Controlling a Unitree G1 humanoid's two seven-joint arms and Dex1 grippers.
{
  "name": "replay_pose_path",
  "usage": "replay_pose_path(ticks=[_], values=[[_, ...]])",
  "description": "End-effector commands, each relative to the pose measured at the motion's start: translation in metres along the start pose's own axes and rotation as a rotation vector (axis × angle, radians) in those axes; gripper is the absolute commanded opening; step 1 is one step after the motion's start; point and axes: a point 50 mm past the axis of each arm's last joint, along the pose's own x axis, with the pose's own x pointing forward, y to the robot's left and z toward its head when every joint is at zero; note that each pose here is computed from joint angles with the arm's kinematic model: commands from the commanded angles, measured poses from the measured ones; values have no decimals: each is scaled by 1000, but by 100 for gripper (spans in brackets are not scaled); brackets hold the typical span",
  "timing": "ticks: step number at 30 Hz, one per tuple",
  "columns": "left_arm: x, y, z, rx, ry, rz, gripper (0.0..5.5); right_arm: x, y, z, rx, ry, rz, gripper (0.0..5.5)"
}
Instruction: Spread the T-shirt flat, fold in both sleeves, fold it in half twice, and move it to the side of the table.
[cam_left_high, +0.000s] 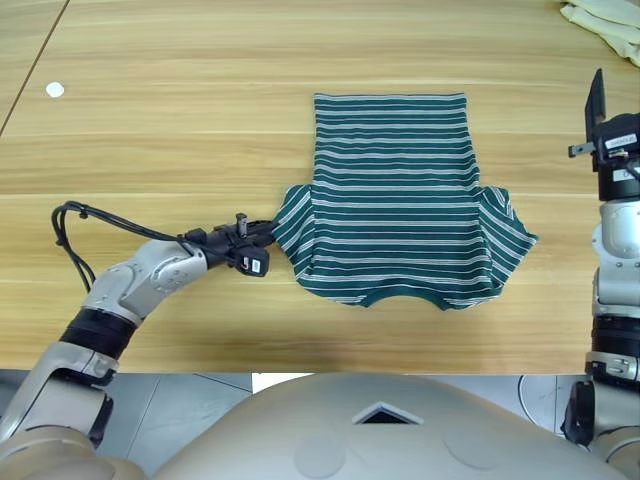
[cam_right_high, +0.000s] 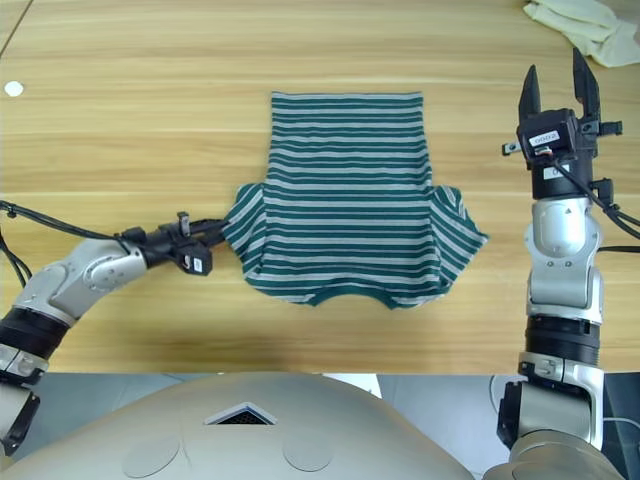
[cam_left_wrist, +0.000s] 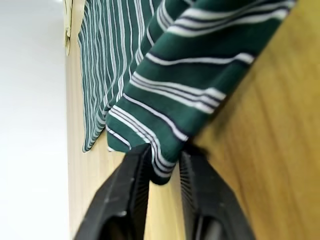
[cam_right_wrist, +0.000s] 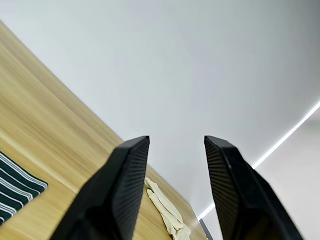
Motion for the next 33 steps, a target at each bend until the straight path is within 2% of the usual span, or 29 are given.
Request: replay_pose_path(ticks=[1, 7, 11, 15, 20, 28, 33], values=[[1, -53, 1, -68, 30, -231, 48, 0, 0, 0, 7, 7, -16, 202], [1, -50, -2, -85, 49, -185, 1, 1, 2, 0, 12, 10, -13, 202], [0, -42, -5, -185, 66, -14, 1, -1, 8, 0, 19, 12, -6, 202], [5, -32, 9, -279, -9, 163, 1, -2, 10, -2, 27, 26, -7, 202], [7, -19, 10, -238, -24, 232, 1, 1, 15, -1, 35, 17, 3, 202], [15, 7, 26, -131, -146, 377, 1, 2, 21, -2, 42, 25, 10, 202], [29, 14, 37, -86, -202, 419, 1, 4, 26, -2, 49, 25, 18, 202]])
